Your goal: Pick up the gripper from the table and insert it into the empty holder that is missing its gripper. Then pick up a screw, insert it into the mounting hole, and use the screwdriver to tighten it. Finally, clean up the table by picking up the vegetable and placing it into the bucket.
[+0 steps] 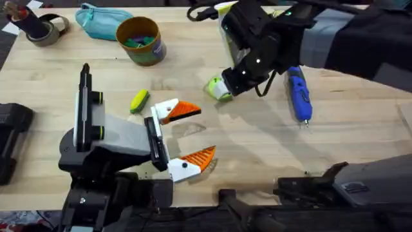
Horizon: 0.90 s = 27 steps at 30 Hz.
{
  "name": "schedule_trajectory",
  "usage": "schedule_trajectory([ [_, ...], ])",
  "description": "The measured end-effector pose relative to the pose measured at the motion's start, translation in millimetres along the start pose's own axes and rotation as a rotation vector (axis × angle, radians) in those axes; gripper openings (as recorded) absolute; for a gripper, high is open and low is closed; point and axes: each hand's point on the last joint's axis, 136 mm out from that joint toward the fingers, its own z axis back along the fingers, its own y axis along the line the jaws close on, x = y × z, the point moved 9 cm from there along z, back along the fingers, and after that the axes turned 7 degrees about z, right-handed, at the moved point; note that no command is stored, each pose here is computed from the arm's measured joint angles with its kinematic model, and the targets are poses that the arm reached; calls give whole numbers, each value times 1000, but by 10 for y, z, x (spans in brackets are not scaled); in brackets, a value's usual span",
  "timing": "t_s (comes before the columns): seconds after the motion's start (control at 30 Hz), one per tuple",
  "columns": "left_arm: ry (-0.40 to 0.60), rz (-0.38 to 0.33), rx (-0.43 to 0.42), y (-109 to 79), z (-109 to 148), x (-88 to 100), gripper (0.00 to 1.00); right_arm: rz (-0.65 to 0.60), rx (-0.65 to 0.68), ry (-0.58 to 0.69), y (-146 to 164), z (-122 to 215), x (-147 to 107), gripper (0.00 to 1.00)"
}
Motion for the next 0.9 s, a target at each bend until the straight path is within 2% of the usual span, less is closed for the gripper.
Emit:
schedule_trajectory([
  [0.2,0,0,0,0,0,0,987,-19,-4,-7,-64,-68,32,637],
  [0.43,0,0,0,0,0,0,987,-19,-5,34,-64,-301,44,637],
  [0.67,0,0,0,0,0,0,987,-19,-6,45,-63,-341,37,635],
  [0.9,0,0,0,0,0,0,987,-19,-6,42,-63,-342,42,514],
])
